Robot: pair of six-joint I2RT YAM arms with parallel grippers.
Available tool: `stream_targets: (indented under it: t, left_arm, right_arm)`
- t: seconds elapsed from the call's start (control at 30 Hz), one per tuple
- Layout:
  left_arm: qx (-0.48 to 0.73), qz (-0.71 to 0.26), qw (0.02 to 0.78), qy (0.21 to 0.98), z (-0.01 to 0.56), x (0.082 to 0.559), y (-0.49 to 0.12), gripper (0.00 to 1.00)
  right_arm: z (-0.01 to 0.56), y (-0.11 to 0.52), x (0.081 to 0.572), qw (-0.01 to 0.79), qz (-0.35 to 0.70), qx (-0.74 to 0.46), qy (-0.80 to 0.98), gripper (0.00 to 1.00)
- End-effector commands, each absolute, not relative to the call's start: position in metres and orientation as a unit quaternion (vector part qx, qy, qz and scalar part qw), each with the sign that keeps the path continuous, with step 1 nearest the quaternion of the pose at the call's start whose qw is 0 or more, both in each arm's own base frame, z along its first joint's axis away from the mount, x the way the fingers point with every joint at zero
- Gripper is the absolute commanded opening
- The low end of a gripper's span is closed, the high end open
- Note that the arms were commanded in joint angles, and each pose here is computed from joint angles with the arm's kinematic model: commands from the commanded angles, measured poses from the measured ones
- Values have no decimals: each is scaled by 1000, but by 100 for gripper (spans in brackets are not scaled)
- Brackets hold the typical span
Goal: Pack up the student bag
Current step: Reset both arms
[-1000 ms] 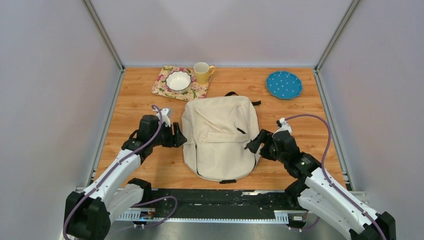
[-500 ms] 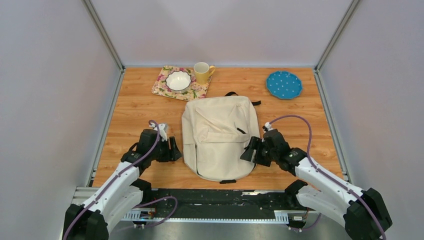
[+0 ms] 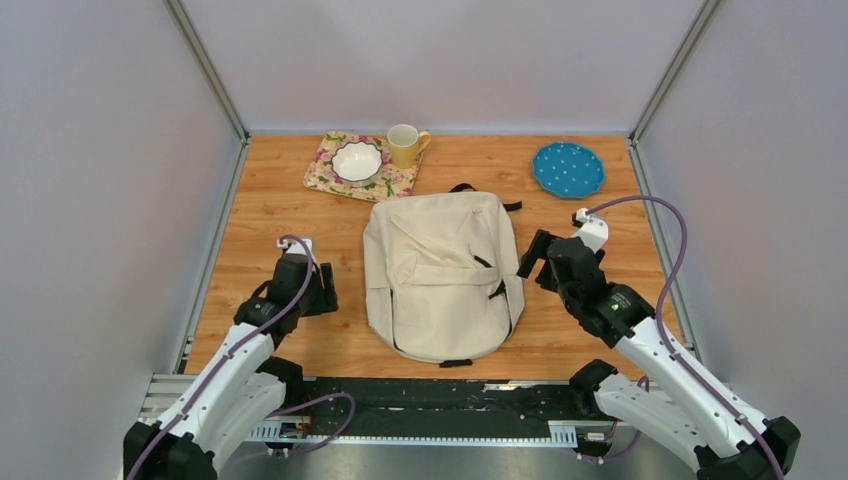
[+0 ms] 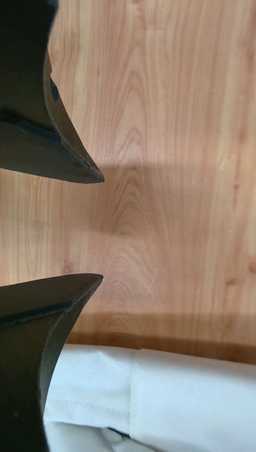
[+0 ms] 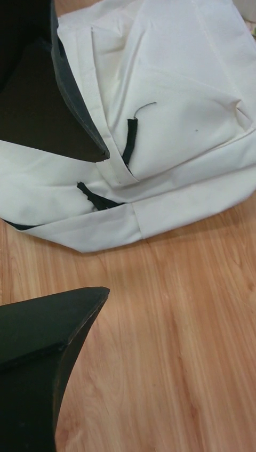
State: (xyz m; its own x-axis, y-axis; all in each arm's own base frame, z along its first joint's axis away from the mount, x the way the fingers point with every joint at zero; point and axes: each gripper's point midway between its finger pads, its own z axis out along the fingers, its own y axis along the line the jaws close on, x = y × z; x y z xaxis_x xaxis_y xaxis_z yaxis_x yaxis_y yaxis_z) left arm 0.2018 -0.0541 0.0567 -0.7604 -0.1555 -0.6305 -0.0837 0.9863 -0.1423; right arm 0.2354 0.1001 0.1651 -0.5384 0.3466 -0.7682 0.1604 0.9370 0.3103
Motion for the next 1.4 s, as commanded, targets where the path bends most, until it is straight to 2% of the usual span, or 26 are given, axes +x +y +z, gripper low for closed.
stream_targets:
  t: [0.0, 0.17, 0.3, 0.43, 0.5, 0.67, 0.97, 1.17, 1.37]
  left_arm:
    - [-56, -39, 416, 907, 97, 227, -48, 73]
    - [-19, -22, 461, 887, 139, 252, -47, 74]
    - [-32, 7, 467, 884, 169, 281, -34, 75]
    - [-56, -51, 474, 877, 187, 304, -29, 76]
    - [-57, -54, 476, 876, 186, 307, -27, 76]
    - [-52, -93, 488, 866, 180, 302, -40, 76]
    - [-46, -111, 544, 830, 192, 293, -43, 75]
    - [-44, -109, 544, 830, 192, 289, -42, 75]
    - [-48, -113, 548, 828, 197, 287, -43, 75]
  right_arm:
    - [207, 73, 251, 527, 41, 155, 835, 91]
    - [232, 64, 259, 582, 42, 164, 795, 91]
    - [230, 58, 262, 618, 41, 165, 768, 92]
    - [241, 47, 266, 639, -11, 127, 758, 93]
    - [245, 34, 265, 642, -53, 129, 754, 93]
    - [259, 37, 273, 651, -72, 91, 750, 94]
    - [281, 71, 289, 645, 30, 75, 760, 95]
    - [279, 98, 289, 601, 180, 56, 777, 95]
    - [275, 97, 288, 551, 197, 37, 810, 95]
